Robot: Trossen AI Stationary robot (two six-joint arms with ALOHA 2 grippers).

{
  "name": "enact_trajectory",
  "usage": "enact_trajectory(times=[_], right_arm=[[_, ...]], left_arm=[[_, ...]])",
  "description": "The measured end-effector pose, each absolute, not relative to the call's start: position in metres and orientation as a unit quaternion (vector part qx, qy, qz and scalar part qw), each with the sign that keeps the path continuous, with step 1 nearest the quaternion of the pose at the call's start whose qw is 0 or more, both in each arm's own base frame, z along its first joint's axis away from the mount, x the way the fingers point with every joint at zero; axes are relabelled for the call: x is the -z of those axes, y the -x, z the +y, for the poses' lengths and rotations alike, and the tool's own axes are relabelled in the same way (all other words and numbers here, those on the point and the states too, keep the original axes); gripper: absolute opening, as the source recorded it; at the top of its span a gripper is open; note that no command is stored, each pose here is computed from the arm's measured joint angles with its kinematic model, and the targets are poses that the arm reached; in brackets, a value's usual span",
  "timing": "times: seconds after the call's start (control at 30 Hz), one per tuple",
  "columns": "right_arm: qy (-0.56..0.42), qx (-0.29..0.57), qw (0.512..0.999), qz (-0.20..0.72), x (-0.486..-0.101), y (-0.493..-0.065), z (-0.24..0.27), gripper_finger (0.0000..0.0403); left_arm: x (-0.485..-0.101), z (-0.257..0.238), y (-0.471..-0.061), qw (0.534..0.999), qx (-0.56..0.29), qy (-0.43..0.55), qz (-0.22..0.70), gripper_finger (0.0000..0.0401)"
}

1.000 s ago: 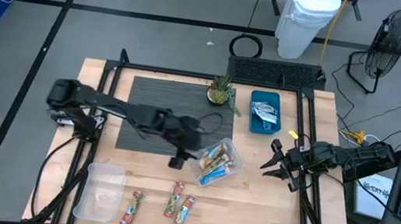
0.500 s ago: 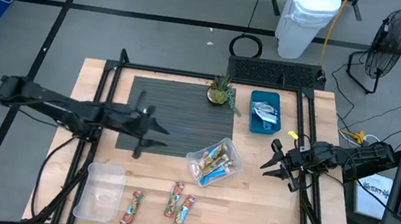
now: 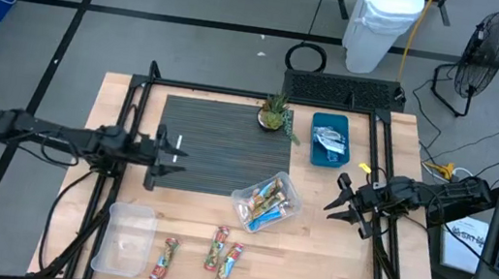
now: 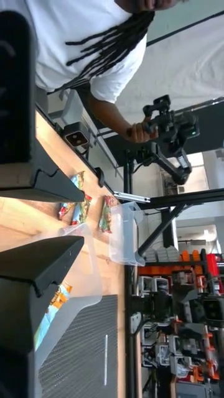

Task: Pick and place Granola Bars by type
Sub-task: Put the right red granola bar into the bottom transparent bin

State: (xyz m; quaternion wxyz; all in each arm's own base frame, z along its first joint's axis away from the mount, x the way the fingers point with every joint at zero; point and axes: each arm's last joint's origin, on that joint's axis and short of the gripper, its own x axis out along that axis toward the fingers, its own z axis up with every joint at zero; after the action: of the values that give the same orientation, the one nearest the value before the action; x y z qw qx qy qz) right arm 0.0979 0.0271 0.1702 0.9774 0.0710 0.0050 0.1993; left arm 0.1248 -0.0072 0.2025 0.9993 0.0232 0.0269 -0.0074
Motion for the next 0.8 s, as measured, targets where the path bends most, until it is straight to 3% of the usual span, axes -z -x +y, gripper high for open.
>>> enact_trajectory(times=[0.8], right_arm=[[-0.082, -0.207, 0.969, -0.108, -0.192, -0.095, 0.026, 0.0089]], left_arm=[[-0.182, -0.003, -0.106, 0.999, -0.018, -0.031, 0.024, 0.0195]])
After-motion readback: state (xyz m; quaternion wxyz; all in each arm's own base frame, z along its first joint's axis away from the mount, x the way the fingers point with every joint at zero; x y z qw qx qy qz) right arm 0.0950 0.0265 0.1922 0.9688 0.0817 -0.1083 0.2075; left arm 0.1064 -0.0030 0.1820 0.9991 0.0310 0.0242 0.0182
